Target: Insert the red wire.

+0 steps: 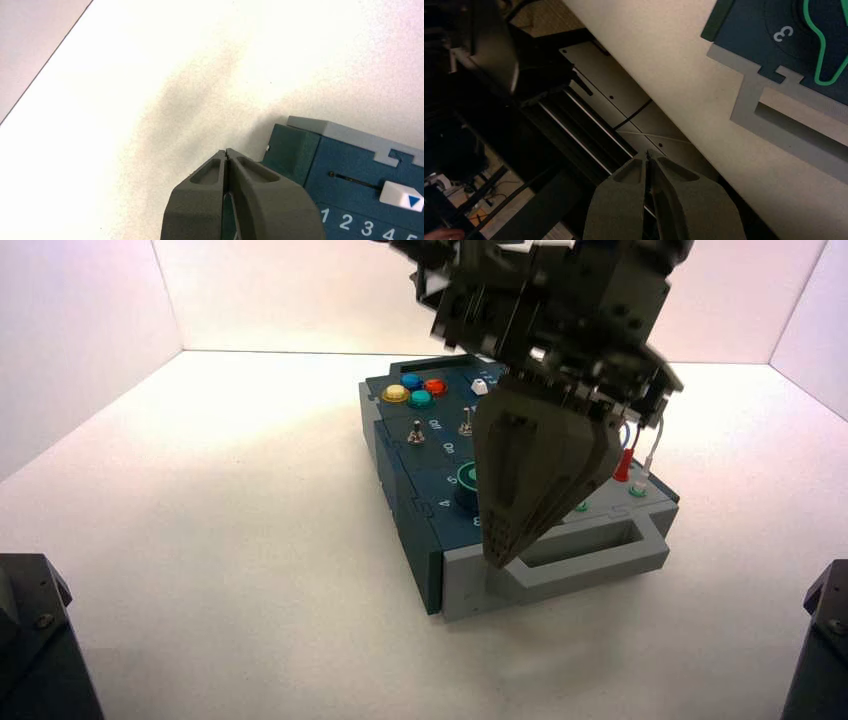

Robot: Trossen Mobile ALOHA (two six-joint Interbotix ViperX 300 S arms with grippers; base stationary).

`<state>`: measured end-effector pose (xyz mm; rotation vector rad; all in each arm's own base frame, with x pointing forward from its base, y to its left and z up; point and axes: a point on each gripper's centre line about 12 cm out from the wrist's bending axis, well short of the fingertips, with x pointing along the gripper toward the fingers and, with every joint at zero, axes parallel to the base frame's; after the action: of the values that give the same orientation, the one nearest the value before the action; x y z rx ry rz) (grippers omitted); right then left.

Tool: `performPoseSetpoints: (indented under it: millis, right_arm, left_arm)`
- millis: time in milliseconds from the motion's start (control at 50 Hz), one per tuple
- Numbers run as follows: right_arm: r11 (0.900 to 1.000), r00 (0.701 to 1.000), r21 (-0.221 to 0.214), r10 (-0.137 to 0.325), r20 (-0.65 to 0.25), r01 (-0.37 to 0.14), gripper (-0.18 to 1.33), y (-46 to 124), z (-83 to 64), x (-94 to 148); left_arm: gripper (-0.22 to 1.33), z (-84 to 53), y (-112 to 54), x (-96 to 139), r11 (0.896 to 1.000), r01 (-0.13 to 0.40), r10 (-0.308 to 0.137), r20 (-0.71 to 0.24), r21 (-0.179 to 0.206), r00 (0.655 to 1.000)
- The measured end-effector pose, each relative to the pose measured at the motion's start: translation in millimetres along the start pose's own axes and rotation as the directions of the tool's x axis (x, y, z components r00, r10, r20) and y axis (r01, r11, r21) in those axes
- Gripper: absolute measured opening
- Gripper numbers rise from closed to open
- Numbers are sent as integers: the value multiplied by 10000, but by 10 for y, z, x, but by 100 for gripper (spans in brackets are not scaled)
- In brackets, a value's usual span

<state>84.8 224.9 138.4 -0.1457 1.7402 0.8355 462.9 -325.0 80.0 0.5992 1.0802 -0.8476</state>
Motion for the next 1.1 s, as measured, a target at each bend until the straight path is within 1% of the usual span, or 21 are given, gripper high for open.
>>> performPoseSetpoints:
  millis: [140, 340, 460, 800, 980, 1100]
  right_arm:
    - [10000, 10000, 65, -55, -36, 55, -14, -17, 14, 40]
    - [9993, 9985, 250, -280, -476, 293, -14, -89, 45, 170]
    - [9984, 9967, 343, -421, -698, 446, -14, -131, 93, 265]
    - [9963, 9960, 531, -645, -625, 678, -14, -197, 166, 378]
    - [9944, 9939, 504, -891, -650, 924, -14, -250, 182, 433]
    - [9917, 9917, 509, -1155, -573, 1185, -14, -294, 209, 466]
  left_arm:
    - [-16, -18, -2, 23, 10000, -34, 34, 36, 48, 10000]
    - [-16, -8, -7, 21, 10000, -41, 41, 64, 79, 10000]
    - [-16, -3, -6, 17, 9999, -47, 46, 78, 97, 10000]
    - [-16, -11, -7, 33, 9997, -37, 35, 50, 246, 10000]
    - [-16, -15, -7, 41, 9996, -31, 30, 36, 290, 10000]
    - [-16, -19, -10, 44, 9996, -15, 14, 27, 278, 10000]
